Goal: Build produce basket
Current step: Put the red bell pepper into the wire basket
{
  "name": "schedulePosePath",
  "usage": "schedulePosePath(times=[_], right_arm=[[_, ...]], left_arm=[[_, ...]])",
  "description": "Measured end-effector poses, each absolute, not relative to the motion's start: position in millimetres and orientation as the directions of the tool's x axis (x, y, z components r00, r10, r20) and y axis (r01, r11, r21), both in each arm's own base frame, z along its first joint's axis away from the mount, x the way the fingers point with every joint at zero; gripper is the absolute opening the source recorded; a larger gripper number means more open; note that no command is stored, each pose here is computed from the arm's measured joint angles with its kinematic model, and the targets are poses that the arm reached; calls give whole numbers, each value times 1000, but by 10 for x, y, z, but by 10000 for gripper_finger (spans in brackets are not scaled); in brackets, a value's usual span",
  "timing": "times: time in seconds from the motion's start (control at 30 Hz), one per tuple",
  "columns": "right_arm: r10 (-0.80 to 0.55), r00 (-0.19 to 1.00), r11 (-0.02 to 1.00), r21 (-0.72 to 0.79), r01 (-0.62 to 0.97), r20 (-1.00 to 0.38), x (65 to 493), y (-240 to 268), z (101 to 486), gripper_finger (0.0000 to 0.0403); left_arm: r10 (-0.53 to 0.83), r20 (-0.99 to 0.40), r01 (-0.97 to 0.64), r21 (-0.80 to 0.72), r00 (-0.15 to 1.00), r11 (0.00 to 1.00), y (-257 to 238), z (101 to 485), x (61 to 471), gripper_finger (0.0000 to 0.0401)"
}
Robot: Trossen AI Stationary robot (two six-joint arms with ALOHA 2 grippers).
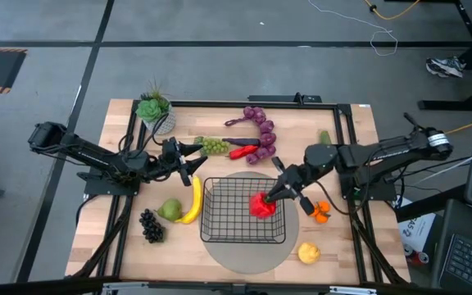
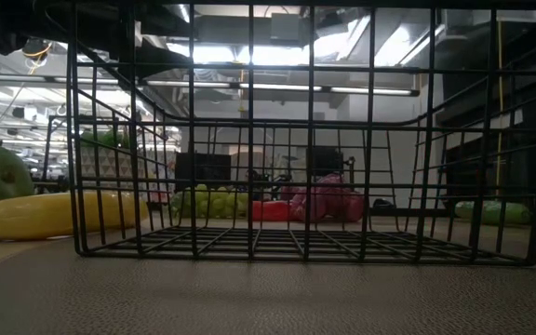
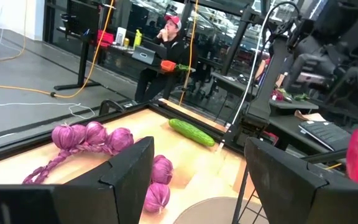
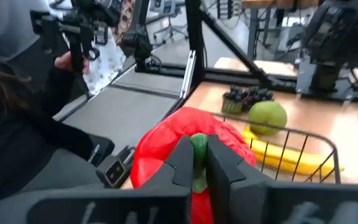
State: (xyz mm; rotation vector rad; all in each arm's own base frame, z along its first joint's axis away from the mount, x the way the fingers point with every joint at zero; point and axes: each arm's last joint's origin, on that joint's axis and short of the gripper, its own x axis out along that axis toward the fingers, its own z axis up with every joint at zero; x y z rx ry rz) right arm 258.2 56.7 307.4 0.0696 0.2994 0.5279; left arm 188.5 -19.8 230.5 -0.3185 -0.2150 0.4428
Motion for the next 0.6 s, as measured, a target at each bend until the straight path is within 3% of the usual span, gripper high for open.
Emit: schedulePosePath(times=[0.37, 0.6], right_arm=[[510, 815, 860, 144, -490, -273, 2615, 597, 3037, 61], [340, 896, 940, 91, -328, -286, 2639, 546, 3034, 59]], left_arm=[[451, 135, -384, -347, 882, 856, -198, 2305, 1885, 247], [451, 134, -385, -347, 882, 855, -198, 2305, 1885, 247]])
